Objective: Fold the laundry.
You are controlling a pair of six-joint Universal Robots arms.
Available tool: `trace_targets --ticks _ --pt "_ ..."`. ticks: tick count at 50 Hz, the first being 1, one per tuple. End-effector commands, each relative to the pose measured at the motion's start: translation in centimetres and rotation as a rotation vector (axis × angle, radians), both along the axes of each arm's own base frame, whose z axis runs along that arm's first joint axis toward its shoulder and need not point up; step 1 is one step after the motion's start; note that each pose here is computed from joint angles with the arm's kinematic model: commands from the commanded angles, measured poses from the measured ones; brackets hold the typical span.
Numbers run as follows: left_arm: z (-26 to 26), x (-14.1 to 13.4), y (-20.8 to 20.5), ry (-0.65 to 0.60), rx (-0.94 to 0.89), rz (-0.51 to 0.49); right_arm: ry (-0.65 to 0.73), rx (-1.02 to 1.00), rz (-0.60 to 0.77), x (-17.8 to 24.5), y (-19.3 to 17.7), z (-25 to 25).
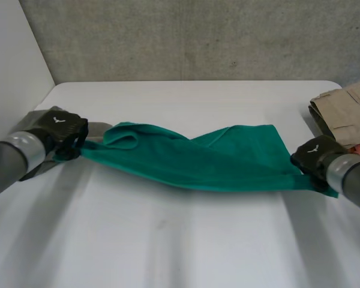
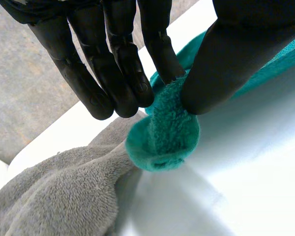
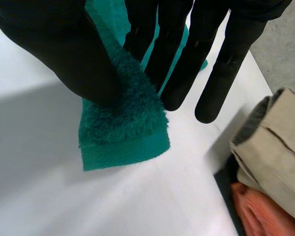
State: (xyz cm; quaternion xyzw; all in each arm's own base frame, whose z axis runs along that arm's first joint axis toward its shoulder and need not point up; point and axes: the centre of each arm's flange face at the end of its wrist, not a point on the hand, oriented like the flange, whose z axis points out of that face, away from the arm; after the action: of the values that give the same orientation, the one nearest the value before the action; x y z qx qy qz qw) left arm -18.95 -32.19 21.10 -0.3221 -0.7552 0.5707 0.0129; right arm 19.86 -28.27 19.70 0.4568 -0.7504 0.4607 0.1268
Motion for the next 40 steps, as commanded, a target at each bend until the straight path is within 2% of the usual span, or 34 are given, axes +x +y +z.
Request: trace_targets --ticks 1,8,11,14,17,18,19,21,23,24,28,33,40 --pt "2.8 0.5 6.2 0.041 0.102 -0.014 0.145 0.110 0.035 -2.3 3.5 4.7" --pt "-0.4 0.0 6.8 -0.073 0.293 -0.065 0.218 0.212 0.097 -1.7 3.2 3.5" --pt "-1.7 -0.5 4.4 -0.124 0.285 -0.061 0.232 0.242 0.096 -1.0 1.7 1.8" --pt "-1.5 -1.0 1.8 -0.136 0.230 -0.032 0.233 0.188 0.071 -0.6 -0.2 1.8" --pt "0.8 -2.0 -1.8 -0.087 0.097 0.003 0.172 0.001 -0.002 0.3 -3.8 4.0" --pt "3.2 -2.7 -3.5 -0.018 -0.007 0.013 0.138 -0.064 -0.027 0.5 -4.7 5.0" --pt "4.7 -2.9 -4.3 0.023 -0.070 0.020 0.053 -0.202 -0.071 1.1 -6.2 7.5" --pt "7.8 -3.3 -5.7 0.112 -0.199 0.034 -0.048 -0.337 -0.108 1.4 -7.4 10.4" --pt "12.6 -3.6 -7.4 0.265 -0.410 0.052 -0.223 -0.541 -0.137 1.9 -8.7 14.7" --pt "15.6 -3.6 -7.9 0.348 -0.542 0.057 -0.315 -0.650 -0.132 2.1 -9.1 16.9" --pt "21.0 -3.1 -8.0 0.512 -0.793 0.074 -0.524 -0.902 -0.087 2.6 -9.3 21.7" --pt "21.6 -3.2 -7.9 0.508 -0.834 0.063 -0.568 -1.009 -0.044 3.1 -9.3 23.1" --pt "16.7 -3.1 -8.4 0.414 -0.667 0.096 -0.528 -0.849 0.000 4.4 -10.1 19.0"
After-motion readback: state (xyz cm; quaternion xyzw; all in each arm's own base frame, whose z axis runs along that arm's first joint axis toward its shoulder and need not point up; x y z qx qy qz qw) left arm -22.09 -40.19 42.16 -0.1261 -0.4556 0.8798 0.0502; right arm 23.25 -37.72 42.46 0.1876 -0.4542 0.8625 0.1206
